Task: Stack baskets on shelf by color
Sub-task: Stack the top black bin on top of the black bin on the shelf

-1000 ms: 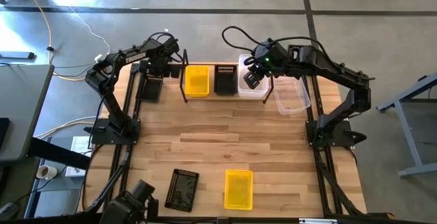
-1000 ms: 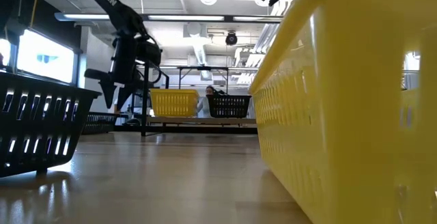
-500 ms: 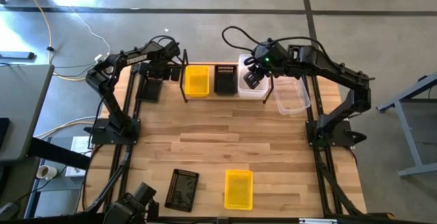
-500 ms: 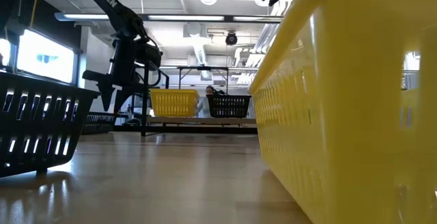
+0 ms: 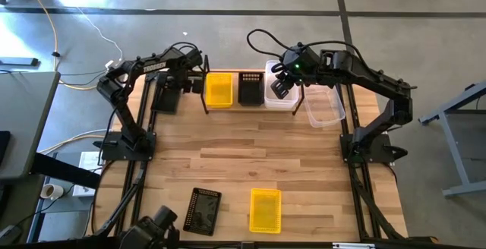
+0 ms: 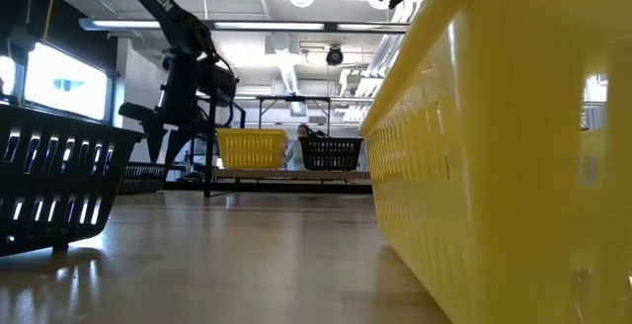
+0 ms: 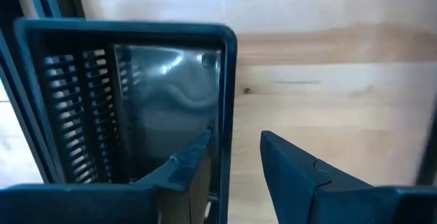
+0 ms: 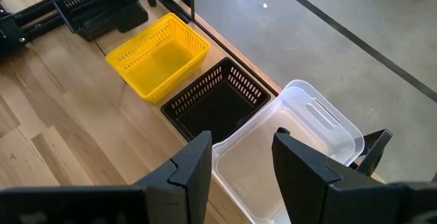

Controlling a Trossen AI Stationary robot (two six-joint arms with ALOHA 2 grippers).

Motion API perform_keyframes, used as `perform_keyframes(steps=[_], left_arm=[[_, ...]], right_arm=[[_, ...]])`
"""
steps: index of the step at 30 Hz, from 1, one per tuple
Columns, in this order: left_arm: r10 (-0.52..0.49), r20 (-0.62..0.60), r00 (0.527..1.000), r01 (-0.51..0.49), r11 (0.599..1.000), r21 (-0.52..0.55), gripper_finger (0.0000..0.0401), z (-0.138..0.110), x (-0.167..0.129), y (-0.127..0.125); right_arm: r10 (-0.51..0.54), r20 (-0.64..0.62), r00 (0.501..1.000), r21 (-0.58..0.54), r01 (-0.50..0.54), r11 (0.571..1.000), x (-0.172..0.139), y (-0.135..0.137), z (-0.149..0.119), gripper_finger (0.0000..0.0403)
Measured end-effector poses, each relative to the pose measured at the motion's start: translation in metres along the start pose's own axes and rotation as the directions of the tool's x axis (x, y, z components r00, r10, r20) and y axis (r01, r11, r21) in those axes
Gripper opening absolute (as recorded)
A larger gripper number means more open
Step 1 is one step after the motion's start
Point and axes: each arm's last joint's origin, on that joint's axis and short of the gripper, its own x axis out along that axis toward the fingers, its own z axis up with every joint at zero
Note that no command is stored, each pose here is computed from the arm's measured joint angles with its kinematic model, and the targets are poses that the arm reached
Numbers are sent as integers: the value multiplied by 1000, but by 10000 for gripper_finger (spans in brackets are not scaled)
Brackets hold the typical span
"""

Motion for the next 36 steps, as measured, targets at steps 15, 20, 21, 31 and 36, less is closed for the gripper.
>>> perform_keyframes(steps=[15, 20, 21, 31, 36], left_arm=[[66, -85, 994, -61, 997, 56, 42, 3, 21, -5], [38, -91, 995, -33, 998, 58, 7, 5, 16, 3], [27, -89, 996, -22, 998, 57, 7, 5, 14, 4], [-78, -29, 997, 80, 995, 53, 5, -1, -12, 17], [-117, 34, 993, 115, 992, 48, 5, -6, -30, 24]], right_arm=[[0, 1, 1000, 4, 0, 1000, 0, 0, 0, 140], [0, 1, 1000, 4, 0, 1000, 0, 0, 0, 140], [0, 1, 1000, 4, 0, 1000, 0, 0, 0, 140], [0, 1, 1000, 4, 0, 1000, 0, 0, 0, 140], [0, 1, 1000, 8, 0, 1000, 0, 0, 0, 140]])
